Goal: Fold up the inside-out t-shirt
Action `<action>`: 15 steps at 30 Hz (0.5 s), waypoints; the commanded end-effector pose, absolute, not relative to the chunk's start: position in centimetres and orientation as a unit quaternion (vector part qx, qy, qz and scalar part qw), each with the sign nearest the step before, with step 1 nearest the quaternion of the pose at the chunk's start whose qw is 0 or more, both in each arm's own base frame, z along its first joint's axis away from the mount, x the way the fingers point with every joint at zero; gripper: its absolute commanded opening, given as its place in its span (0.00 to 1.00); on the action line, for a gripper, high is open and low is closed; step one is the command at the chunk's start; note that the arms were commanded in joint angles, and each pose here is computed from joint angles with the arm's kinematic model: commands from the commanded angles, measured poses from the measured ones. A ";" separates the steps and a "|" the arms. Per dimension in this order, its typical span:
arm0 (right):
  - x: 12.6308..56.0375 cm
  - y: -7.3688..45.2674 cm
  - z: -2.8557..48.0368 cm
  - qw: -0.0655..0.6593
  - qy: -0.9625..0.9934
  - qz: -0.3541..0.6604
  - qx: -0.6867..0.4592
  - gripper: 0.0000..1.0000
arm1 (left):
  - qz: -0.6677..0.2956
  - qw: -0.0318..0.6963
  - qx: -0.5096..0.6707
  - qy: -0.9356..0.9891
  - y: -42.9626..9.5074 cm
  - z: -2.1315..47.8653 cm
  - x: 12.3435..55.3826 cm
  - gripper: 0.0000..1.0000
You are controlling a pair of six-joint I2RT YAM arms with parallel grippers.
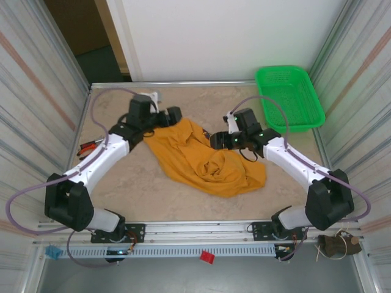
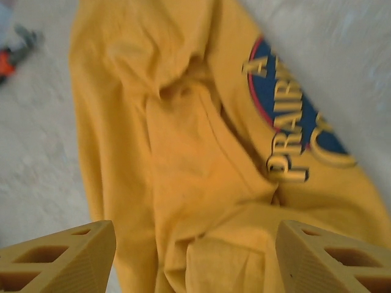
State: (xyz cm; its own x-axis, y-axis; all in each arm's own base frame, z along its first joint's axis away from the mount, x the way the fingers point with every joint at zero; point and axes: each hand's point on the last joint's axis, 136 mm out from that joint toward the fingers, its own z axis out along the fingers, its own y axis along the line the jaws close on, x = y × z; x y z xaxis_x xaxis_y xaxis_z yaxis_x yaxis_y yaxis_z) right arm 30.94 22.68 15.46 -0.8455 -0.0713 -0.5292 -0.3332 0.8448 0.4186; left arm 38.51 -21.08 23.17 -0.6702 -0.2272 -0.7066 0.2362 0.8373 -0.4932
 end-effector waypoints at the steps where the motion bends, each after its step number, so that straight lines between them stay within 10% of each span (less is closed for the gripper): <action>1: 29.8 21.7 12.2 0.222 0.946 0.199 -0.125 0.68 | -0.271 0.388 -0.034 0.880 -20.3 21.0 37.5 0.84; 8: 28.5 22.5 7.7 0.152 0.959 0.197 -0.138 0.55 | -0.293 0.346 -0.014 0.891 -22.8 19.0 36.0 0.84; 12: 28.7 22.9 7.9 0.147 0.957 0.208 -0.143 0.01 | -0.305 0.314 0.011 0.899 -24.6 17.4 34.3 0.85; 15: 29.8 23.1 10.8 0.174 0.947 0.232 -0.136 0.00 | -0.307 0.294 0.025 0.905 -25.6 15.9 33.1 0.84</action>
State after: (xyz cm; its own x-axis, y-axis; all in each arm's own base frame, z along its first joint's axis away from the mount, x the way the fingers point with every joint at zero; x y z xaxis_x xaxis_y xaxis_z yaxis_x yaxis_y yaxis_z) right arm 28.77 22.52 7.59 -0.9217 -0.1927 -0.3366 -0.3126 0.8829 0.3503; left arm 34.28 -24.85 17.57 -0.7943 -0.1627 -0.5853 0.2225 0.8186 -0.5295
